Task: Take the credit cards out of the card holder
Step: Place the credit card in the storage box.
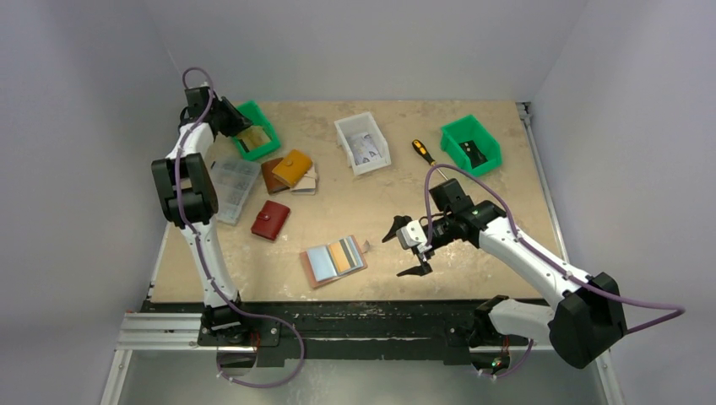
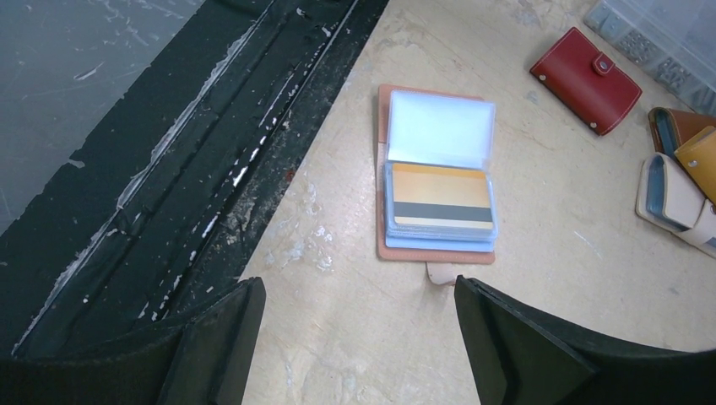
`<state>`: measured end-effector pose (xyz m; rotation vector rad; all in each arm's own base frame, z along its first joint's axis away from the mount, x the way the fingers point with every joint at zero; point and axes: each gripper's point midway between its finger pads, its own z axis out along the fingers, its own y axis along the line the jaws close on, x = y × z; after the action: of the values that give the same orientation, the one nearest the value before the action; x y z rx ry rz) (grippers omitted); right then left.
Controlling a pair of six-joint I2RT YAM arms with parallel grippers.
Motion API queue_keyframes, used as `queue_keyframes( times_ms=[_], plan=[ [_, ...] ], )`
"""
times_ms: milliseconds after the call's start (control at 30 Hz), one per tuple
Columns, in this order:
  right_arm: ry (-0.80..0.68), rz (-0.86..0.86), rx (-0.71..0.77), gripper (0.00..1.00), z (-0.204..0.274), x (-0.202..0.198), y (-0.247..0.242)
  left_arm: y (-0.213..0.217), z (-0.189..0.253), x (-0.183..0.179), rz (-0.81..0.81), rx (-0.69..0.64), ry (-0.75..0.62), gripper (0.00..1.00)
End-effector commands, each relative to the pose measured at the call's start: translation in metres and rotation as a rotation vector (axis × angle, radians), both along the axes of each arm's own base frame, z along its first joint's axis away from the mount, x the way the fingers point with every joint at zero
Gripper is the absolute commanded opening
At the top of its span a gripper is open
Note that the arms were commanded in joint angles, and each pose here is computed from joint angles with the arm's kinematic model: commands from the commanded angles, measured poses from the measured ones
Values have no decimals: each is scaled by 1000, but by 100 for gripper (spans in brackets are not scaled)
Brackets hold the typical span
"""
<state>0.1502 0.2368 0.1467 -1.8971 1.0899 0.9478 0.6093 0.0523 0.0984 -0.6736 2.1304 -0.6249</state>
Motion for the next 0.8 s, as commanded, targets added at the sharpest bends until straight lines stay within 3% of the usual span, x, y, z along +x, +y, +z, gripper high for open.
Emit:
queue_keyframes(
  times_ms=[0, 200, 367, 500, 567, 600, 767],
  plan=[
    [-33, 11, 31, 92, 14, 5, 4, 17, 61, -1, 29, 105, -73, 21],
    [-49, 6, 28, 92, 14, 6, 3, 30, 112, -25, 88, 217, -146, 24],
    [-64, -9, 30, 93, 17, 9, 0, 20, 168, -77, 113, 264, -311, 28],
    [-65, -38, 24, 93, 17, 15, -5, 6, 188, -126, 111, 223, -411, 55],
    [-65, -61, 21, 93, 17, 20, -9, 3, 183, -153, 146, 182, -415, 88],
    [-65, -73, 22, 93, 17, 22, -11, 0, 185, -167, 168, 161, -421, 98],
    [-63, -135, 23, 94, 18, 34, -23, -39, 160, -213, 75, 12, -419, 100]
  ],
)
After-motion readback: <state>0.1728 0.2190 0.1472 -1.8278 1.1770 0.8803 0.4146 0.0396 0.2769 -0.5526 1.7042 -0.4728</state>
